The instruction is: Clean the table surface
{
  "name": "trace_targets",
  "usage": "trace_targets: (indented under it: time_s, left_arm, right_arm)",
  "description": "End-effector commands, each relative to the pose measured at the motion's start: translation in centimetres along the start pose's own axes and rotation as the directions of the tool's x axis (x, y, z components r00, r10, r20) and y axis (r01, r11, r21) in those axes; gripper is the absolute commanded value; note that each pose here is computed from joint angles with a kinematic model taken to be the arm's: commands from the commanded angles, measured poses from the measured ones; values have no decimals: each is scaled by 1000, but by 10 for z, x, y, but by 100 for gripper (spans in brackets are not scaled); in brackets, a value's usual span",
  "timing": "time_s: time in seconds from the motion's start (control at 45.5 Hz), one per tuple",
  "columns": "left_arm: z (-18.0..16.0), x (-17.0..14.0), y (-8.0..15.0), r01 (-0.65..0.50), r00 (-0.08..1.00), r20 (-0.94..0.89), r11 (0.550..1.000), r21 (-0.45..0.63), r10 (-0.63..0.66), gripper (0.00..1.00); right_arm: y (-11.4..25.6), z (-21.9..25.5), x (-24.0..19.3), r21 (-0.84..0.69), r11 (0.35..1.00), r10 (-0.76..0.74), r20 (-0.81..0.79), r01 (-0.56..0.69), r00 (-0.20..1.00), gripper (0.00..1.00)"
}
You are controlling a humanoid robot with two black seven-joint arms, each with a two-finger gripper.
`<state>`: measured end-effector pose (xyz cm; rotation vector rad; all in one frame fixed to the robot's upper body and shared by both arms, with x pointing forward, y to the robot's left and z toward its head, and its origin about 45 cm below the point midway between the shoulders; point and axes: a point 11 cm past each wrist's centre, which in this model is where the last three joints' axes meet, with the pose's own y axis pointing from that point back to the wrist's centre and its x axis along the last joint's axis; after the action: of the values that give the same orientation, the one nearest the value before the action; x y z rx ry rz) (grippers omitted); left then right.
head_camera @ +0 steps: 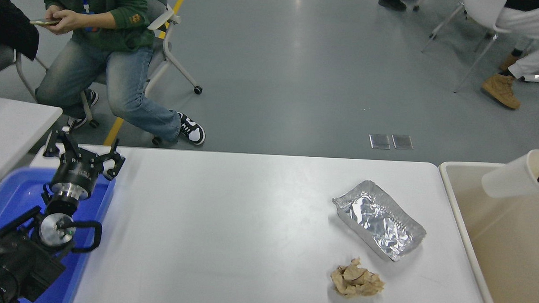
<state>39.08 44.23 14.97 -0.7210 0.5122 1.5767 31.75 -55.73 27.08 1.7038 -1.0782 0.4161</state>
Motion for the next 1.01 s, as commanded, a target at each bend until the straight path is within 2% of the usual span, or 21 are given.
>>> trace_targets:
  time_s: [0.0,0.33,0.549,0.989]
  left_arm:
    - [0,0,0,0,1000,0,1000,0,0,100]
    - [0,0,0,0,1000,0,1000,1,0,100]
    - [0,0,0,0,1000,0,1000,0,0,100]
    - [0,0,0,0,1000,0,1000,0,0,100]
  right_arm:
    - [-13,44,-15,-80,997,14,21,-12,1000,0]
    - [-28,77,-31,-174,984,33,18,-29,999,0]
    - [-38,96,-38,-260,962,92,24,-83,995,0]
    - [-66,92,-68,-285,951,121,-22,-123,992,0]
